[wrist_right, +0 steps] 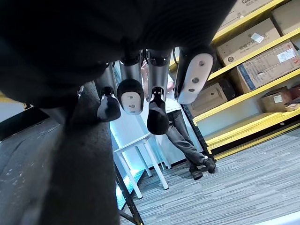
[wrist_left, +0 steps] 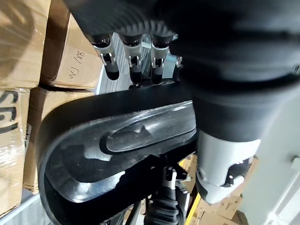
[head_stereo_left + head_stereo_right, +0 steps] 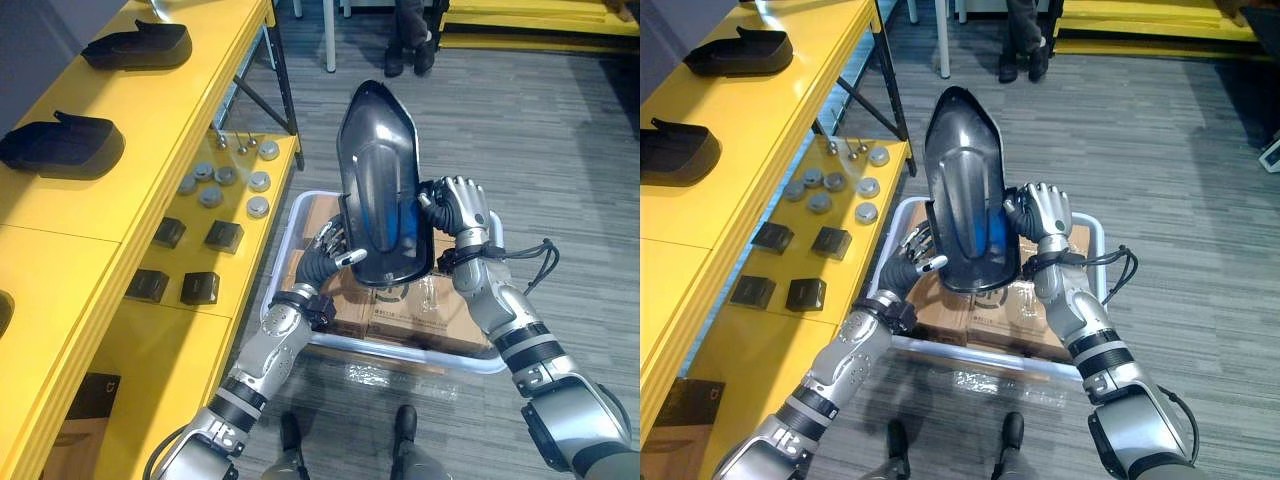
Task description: Walk over and take plastic housings, then place them on the shelf
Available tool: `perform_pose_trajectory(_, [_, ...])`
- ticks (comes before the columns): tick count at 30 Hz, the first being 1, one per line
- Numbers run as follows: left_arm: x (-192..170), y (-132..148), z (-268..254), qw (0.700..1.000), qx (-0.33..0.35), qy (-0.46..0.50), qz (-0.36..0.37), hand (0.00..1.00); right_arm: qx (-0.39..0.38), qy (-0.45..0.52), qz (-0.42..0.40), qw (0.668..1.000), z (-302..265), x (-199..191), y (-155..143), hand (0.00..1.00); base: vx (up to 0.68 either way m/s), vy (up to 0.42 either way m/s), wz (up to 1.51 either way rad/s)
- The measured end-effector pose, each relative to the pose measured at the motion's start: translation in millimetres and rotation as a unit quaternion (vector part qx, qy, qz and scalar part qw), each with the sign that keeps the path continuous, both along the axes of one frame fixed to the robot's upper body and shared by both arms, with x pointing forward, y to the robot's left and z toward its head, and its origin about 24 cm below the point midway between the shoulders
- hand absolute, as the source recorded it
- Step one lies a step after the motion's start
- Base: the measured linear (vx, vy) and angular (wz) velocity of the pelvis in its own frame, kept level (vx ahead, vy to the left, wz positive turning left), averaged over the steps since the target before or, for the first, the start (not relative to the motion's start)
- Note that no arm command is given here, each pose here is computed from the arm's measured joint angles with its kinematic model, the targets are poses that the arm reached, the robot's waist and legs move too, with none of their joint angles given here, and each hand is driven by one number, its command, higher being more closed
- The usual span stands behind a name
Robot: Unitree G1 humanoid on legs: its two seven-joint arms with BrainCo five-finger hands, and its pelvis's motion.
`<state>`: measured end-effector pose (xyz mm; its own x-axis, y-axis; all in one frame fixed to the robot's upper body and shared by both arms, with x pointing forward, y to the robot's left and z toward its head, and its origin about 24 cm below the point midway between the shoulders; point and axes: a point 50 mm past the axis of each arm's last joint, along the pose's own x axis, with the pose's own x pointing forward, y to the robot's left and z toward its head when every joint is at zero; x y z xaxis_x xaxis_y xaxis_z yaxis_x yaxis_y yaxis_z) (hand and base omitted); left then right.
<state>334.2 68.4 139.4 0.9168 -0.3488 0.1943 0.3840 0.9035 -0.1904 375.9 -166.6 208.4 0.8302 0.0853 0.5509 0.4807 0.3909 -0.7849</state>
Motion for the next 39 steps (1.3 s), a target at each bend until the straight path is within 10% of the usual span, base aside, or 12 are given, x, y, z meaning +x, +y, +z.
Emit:
perform_pose_trajectory(12, [4.1,2.6,-40.9,0.987,0.072,0.121,0.083,0.00,0.000,0.002,0.106,0.994,-17.2,-15.2,48.0,1.00,0.01,0.016,-0.02])
perform_pose_trajectory(13, [5.3,3.9,-44.6,0.984,0.070,0.132,0.095,1.00,0.001,0.002,0.113,0.994,-17.9,-16.6,52.3,1.00,0.00,0.025,-0.05])
perform_pose_trajectory(22, [24.0,30.5,-27.6,0.952,-0.130,0.107,0.256,1.00,0.049,-0.013,0.185,0.981,-15.8,-32.6,88.6,1.00,0.02,0.027,-0.06])
perform_pose_trajectory(28, [23.0,41.8,-2.3,0.936,-0.259,0.028,0.238,1.00,0.086,-0.035,0.194,0.977,-13.6,-44.2,86.7,1.00,0.02,0.032,0.00])
perform_pose_trajectory(39, [-36.7,60.2,-33.8,0.936,-0.289,-0.025,0.199,1.00,0.144,-0.030,0.264,0.953,-52.5,-96.6,89.4,1.00,0.03,0.028,0.11])
